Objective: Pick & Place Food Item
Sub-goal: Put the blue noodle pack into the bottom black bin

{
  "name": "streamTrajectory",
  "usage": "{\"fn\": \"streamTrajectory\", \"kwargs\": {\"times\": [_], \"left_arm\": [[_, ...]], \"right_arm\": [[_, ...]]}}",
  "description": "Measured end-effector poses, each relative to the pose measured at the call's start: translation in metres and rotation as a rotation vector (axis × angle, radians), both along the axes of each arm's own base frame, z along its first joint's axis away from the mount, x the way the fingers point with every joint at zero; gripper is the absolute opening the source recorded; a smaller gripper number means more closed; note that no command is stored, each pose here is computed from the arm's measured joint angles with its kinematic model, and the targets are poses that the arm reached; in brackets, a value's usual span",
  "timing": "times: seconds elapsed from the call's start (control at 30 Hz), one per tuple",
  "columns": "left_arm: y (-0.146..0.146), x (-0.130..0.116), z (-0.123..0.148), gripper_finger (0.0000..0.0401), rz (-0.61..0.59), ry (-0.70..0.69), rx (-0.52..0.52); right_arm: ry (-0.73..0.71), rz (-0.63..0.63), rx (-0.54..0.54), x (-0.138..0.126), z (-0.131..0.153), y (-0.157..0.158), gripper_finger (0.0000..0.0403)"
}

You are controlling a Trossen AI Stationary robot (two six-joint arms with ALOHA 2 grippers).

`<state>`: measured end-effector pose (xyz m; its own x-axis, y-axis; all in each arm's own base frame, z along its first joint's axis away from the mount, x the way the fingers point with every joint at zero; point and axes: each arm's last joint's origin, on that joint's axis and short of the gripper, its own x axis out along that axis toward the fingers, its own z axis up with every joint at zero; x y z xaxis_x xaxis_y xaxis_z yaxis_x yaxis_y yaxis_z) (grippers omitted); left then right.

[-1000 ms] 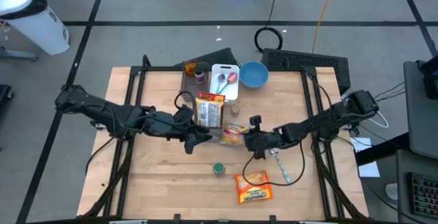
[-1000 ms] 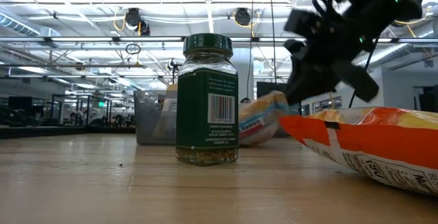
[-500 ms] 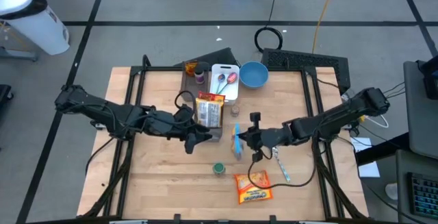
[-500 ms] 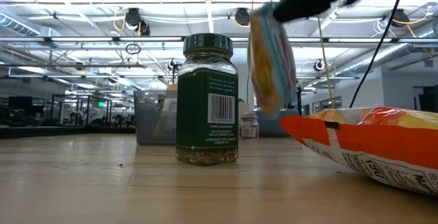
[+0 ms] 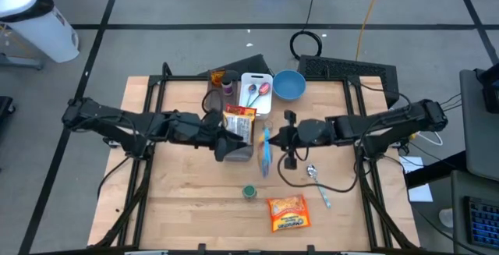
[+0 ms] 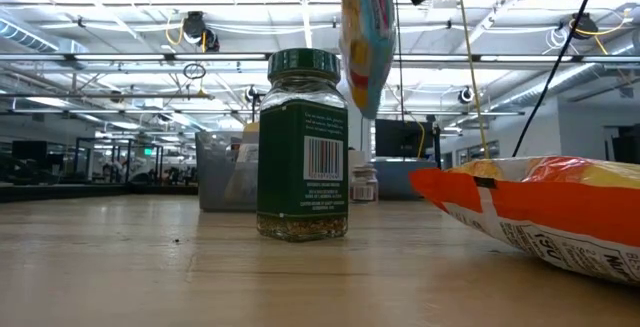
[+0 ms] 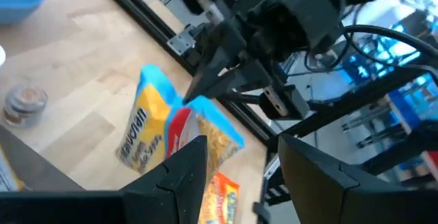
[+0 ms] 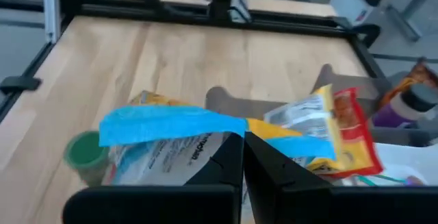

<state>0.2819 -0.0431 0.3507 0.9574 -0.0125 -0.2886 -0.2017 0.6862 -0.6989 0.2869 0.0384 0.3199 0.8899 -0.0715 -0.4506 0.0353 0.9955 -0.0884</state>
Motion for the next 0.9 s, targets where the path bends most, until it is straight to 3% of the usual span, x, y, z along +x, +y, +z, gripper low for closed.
{"fn": "streamTrajectory", "kwargs": {"times": [0.3, 0.9], "left_arm": [[0.016, 0.003, 0.002, 0.0186, 0.014, -0.020, -0.023], [0.037, 0.014, -0.004, 0.0186, 0.129, 0.015, -0.092]], "right_arm": [[-0.069, -0.036, 0.026, 0.004, 0.012, -0.015, 0.0000], [-0.192, -0.293, -0.007, 0.015, 0.018, -0.049, 0.0000]]}}
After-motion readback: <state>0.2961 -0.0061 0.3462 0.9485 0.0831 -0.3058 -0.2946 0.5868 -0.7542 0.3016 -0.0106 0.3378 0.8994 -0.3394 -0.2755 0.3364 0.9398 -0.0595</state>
